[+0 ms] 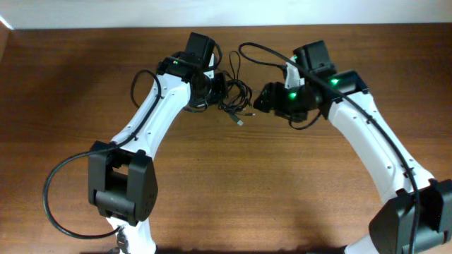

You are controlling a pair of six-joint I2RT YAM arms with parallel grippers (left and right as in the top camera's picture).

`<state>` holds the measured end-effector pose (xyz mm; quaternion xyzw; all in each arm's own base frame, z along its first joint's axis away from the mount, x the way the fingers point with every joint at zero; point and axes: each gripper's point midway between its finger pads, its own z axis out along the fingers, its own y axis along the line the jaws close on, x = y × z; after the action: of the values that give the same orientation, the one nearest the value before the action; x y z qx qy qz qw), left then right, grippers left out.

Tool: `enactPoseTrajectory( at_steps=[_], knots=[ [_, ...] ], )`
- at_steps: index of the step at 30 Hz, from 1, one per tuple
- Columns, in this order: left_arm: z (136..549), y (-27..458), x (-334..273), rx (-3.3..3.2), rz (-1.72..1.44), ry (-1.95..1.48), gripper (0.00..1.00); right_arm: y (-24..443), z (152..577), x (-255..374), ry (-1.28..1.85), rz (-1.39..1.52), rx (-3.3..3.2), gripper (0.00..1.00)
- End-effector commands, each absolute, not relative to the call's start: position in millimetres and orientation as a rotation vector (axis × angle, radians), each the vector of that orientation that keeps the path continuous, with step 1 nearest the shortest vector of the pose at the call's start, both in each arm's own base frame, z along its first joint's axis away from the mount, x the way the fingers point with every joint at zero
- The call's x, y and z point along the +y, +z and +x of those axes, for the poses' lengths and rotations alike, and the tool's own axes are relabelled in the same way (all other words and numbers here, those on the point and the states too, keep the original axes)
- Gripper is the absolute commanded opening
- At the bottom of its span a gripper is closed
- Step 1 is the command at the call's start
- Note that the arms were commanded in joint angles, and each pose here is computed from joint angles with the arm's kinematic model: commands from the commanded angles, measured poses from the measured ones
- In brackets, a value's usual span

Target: Untangle cables

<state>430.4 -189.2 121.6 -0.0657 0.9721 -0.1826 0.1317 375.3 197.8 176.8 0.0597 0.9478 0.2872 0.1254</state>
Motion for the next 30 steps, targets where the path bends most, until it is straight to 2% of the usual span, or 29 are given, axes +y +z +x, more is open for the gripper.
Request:
enactPoseTrajectory(
  at_steps=[1, 7, 11, 12, 13, 14, 15, 18, 20, 23, 27, 30],
  knots=[
    [433, 137, -190, 2.788, -0.471, -0.601, 0.00, 193, 388, 219, 0.911, 0.255, 2.681, 0.62],
    [422, 144, -211, 2.824, -0.483, -0.809, 0.00, 172, 402, 240, 0.921, 0.294, 2.678, 0.60],
    [413, 156, -226, 2.845, -0.477, -1.031, 0.00, 152, 418, 244, 0.908, 0.298, 2.671, 0.50],
    [412, 157, -228, 2.847, -0.473, -1.048, 0.00, 151, 420, 244, 0.906, 0.298, 2.666, 0.46],
    [412, 158, -229, 2.848, -0.472, -1.063, 0.00, 152, 422, 245, 0.909, 0.294, 2.658, 0.37],
    [412, 159, -227, 2.846, -0.475, -1.070, 0.00, 153, 422, 245, 0.910, 0.288, 2.653, 0.24],
    [413, 159, -226, 2.844, -0.479, -1.068, 0.00, 152, 422, 245, 0.908, 0.279, 2.656, 0.04],
    [440, 159, -193, 2.753, -0.395, -0.974, 0.00, 176, 409, 242, 0.980, 0.149, 2.638, 0.04],
    [461, 165, -168, 2.672, -0.359, -0.956, 0.00, 205, 385, 233, 1.046, 0.097, 2.643, 0.04],
    [479, 198, -162, 2.506, -0.237, -1.205, 0.00, 173, 350, 200, 0.865, 0.168, 2.861, 0.04],
    [484, 230, -148, 2.351, -0.076, -1.375, 0.00, 163, 349, 181, 0.724, 0.174, 2.891, 0.04],
    [475, 265, -140, 2.252, 0.055, -1.364, 0.00, 163, 352, 181, 0.694, 0.017, 2.864, 0.04]
  ],
)
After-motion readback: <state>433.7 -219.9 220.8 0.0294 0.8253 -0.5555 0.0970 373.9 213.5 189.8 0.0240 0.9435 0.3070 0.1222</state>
